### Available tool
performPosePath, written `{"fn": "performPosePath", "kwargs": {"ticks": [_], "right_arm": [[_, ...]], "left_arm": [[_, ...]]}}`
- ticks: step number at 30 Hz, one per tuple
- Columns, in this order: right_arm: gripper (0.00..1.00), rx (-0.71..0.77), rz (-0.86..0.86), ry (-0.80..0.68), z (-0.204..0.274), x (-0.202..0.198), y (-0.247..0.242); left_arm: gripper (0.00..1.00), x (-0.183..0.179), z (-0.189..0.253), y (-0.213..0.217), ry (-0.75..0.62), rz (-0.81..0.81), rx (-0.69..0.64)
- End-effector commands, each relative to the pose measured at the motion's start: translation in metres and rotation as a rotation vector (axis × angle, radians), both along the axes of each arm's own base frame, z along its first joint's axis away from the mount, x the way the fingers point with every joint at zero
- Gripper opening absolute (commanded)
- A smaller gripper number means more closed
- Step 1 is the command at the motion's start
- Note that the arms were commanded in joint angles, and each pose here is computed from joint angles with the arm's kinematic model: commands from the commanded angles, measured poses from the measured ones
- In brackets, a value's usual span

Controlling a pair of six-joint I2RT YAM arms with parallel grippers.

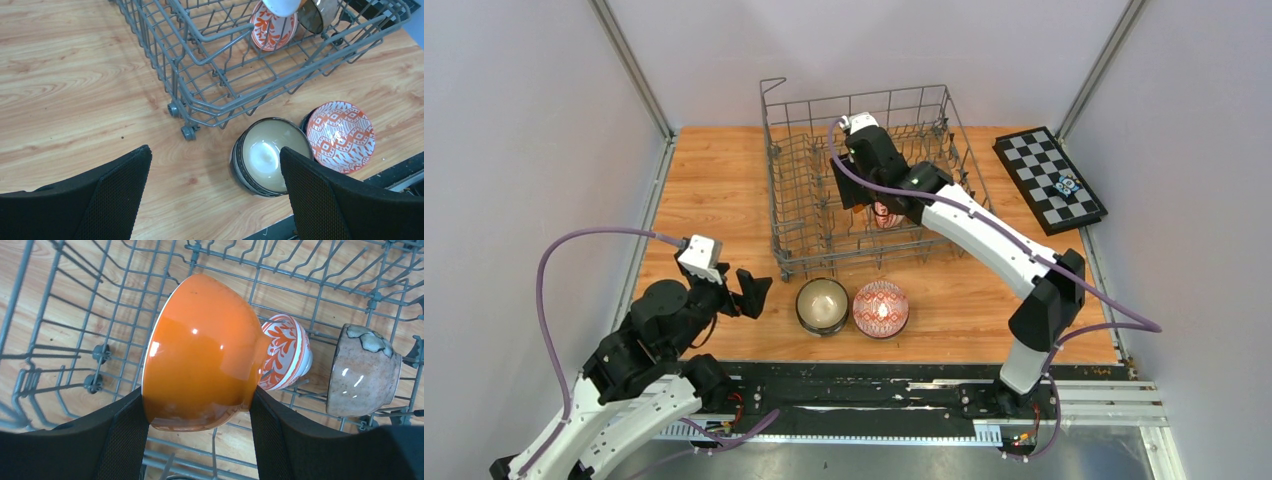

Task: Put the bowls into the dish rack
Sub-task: Place the bowl in the dish rack.

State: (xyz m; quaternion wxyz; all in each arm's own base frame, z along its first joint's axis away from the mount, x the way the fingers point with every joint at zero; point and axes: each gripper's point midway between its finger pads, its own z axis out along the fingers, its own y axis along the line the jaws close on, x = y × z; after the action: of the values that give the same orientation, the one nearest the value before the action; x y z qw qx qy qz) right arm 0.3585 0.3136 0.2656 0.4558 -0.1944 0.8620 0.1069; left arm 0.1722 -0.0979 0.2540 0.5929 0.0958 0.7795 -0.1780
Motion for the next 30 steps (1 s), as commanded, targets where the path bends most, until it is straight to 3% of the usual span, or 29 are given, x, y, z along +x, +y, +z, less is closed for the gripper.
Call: {"fn": "performPosePath", "kwargs": {"ticks": [1,30], "right_arm": [[0.03,-0.021,-0.030,-0.006,0.002,0.019,-0.006],[0.03,-0.163,0.005,0.215,-0.100,0.038,0.012]], "left_arm": [[1.00,0.004,-0.010,-0.001,0.019,-0.001,0.042],[1.00,0.003,-0.006,0.011,-0.006,0.053,0.022]]}}
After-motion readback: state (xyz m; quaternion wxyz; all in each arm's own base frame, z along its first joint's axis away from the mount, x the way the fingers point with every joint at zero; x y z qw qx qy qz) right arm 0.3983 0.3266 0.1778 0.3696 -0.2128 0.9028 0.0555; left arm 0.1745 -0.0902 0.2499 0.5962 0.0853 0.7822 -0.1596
